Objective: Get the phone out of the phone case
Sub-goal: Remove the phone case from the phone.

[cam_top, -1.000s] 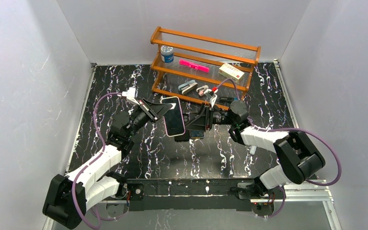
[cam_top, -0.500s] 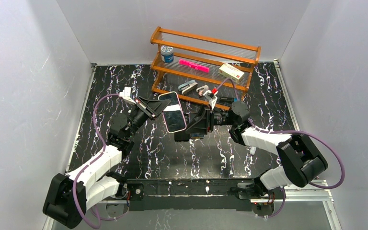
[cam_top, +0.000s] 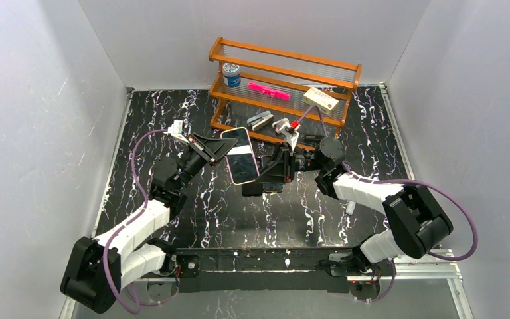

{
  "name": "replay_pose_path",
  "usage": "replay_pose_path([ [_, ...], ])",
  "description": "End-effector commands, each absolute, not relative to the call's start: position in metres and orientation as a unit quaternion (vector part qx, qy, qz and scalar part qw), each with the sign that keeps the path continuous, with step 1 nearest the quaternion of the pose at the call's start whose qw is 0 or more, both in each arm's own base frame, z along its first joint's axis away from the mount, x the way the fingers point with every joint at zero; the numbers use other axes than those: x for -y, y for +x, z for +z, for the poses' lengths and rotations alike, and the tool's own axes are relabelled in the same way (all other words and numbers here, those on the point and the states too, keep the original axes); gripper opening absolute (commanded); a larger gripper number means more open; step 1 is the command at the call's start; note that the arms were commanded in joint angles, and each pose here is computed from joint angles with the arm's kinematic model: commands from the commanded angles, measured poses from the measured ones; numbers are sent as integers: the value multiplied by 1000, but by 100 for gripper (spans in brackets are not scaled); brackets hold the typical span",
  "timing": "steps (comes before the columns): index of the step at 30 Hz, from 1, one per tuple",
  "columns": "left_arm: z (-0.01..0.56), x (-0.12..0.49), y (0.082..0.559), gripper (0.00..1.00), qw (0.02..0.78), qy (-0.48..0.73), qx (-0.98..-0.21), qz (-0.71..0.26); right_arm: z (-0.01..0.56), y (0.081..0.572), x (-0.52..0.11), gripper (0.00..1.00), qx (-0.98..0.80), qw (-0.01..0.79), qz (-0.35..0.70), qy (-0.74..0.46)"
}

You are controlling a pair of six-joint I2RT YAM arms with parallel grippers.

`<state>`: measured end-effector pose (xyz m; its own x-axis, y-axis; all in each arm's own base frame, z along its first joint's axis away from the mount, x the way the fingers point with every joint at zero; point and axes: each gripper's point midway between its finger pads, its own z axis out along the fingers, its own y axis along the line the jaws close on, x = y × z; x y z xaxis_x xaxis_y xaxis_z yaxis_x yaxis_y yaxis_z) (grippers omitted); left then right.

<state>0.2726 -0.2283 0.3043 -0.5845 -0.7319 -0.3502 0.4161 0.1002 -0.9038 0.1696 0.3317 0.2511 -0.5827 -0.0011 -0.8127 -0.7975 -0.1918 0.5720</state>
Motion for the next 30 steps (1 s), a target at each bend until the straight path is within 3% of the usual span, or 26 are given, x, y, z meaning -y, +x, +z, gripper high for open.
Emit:
replay_pose_path([
  [1,332,229,263,0,441,-110,-565,-689,269,168,-335,23,-525,318,685,-392],
  [9,322,237,265,0,397,-125,-579,-701,266,163,-333,1,-501,326,668,-443],
  [18,325,245,260,0,371,-105,-586,-713,264,176,-339,1,-491,348,622,-501],
  [30,343,260,240,0,354,-62,-578,-733,246,224,-355,1,-577,374,566,-456],
])
